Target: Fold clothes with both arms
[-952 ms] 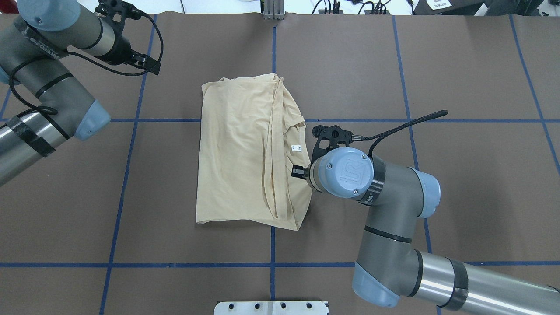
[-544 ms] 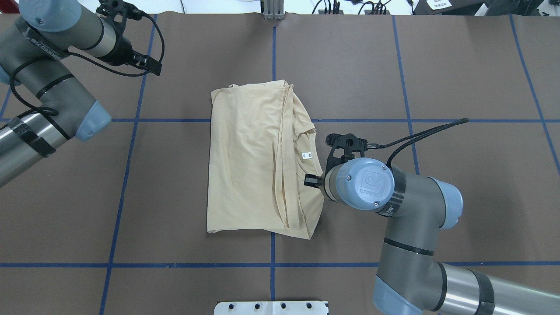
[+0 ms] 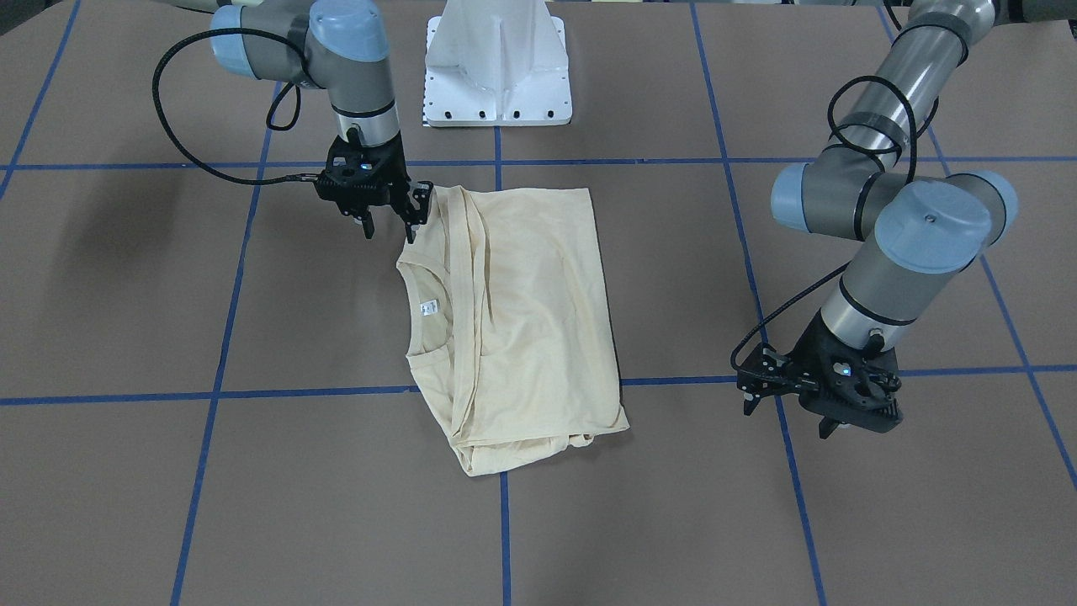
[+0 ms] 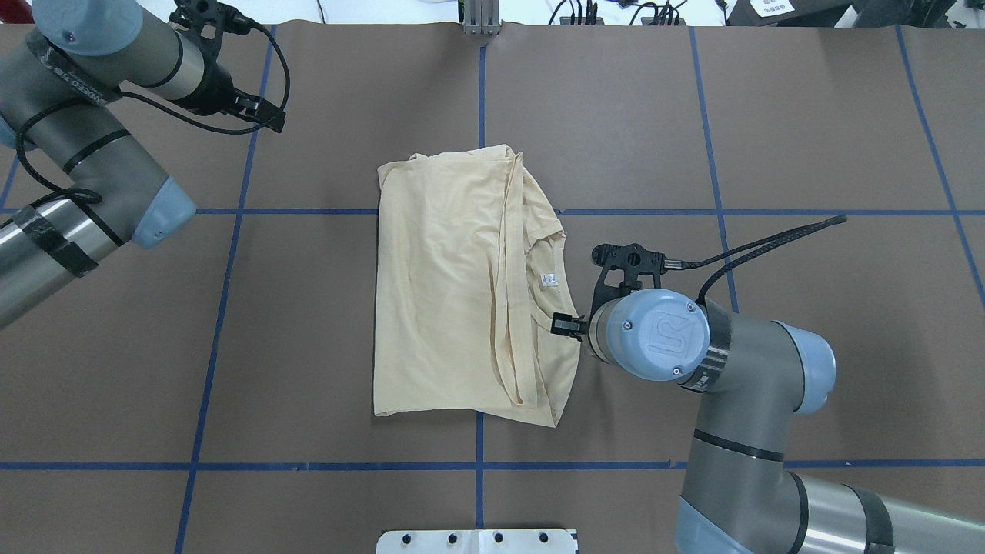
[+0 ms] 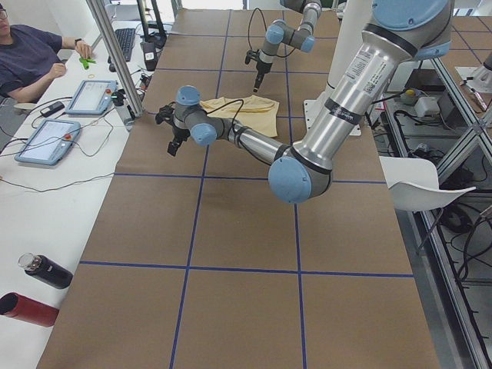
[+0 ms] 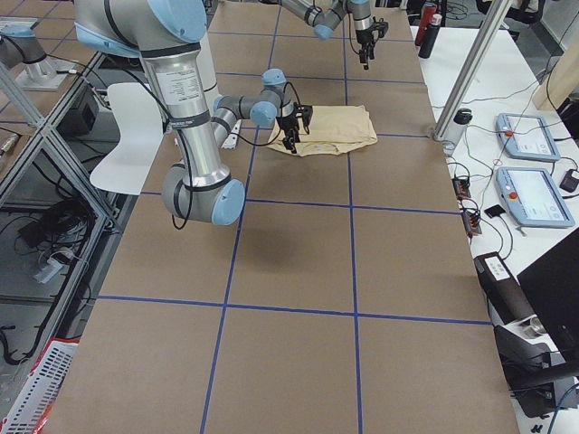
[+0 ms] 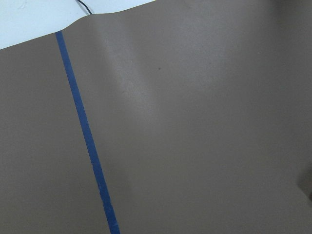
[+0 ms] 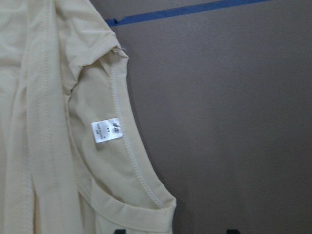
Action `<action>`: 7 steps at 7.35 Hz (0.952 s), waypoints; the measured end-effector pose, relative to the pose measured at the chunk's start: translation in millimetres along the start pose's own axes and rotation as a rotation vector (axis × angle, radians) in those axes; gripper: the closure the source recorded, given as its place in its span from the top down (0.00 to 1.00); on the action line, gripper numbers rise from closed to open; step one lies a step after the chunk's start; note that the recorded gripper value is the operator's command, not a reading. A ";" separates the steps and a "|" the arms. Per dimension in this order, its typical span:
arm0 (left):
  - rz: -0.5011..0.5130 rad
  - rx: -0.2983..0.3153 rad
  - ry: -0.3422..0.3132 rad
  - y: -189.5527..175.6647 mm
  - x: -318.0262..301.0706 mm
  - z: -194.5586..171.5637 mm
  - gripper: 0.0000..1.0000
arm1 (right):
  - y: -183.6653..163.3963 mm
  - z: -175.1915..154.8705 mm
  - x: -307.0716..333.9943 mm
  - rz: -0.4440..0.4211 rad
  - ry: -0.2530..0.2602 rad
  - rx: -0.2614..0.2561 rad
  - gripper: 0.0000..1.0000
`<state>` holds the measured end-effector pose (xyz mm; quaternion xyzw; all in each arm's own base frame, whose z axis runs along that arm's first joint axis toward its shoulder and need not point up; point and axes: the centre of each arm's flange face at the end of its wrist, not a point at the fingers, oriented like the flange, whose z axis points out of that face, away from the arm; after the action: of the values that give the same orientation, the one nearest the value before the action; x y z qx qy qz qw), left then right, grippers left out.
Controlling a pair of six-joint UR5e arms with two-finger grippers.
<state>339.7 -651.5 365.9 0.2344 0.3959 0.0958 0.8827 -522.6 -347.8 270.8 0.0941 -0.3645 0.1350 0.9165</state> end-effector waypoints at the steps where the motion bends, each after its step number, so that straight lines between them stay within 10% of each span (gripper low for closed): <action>1: 0.001 0.001 0.001 -0.3 0.7 -1.0 1.00 | -3.5 2.2 -32.7 -0.005 0.022 0.001 0.96; 3: 0.002 0.003 0.002 -0.5 1.3 -1.7 1.00 | -6.4 17.4 -95.7 -0.010 0.057 -0.003 0.50; 7: -0.001 -0.003 -0.001 5.4 -2.8 0.9 1.00 | 15.8 23.1 -118.4 -0.063 0.118 -0.042 0.32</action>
<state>338.6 -648.1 370.9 0.2330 0.3955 0.0961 0.8832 -625.1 -360.3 206.4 0.0780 -0.3097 0.1039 0.9419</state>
